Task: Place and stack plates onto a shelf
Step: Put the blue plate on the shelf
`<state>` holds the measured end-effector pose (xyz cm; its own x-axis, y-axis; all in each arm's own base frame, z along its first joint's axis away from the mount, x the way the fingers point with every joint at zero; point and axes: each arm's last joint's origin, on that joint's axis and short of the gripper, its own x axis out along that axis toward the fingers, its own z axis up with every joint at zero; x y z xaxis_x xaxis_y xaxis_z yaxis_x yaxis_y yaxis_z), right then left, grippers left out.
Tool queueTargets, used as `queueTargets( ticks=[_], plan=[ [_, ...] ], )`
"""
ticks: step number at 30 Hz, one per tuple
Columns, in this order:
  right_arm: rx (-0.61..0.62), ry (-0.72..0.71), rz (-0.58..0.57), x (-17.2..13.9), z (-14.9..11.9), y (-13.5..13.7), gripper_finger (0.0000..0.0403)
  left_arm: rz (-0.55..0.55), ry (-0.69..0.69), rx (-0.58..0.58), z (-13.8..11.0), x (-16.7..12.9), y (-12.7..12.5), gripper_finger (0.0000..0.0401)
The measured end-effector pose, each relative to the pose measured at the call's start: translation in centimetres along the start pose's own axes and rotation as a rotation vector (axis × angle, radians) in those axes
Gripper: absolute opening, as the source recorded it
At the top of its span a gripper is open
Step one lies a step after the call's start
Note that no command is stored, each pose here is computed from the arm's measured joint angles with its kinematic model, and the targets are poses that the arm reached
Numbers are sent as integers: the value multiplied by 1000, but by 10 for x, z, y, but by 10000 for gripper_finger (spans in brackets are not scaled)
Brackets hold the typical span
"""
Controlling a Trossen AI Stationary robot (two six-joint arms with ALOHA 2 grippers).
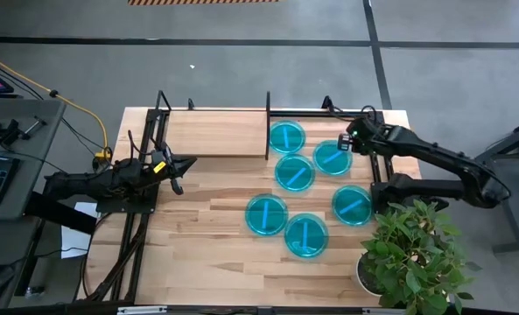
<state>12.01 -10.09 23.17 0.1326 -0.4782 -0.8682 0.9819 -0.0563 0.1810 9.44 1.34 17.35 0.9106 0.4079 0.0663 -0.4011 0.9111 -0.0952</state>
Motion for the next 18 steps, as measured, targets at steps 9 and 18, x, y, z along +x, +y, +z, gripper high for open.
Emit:
queueTargets(
  ticks=[9, 18],
  plan=[
    [25, 72, 94, -3, -8, -4, 0, 0, 0, 0, 0, 0, 0, 1],
    [145, 174, 10, 33, -47, -23, 42, 0, 0, 0, 0, 0, 0, 1]
  ],
)
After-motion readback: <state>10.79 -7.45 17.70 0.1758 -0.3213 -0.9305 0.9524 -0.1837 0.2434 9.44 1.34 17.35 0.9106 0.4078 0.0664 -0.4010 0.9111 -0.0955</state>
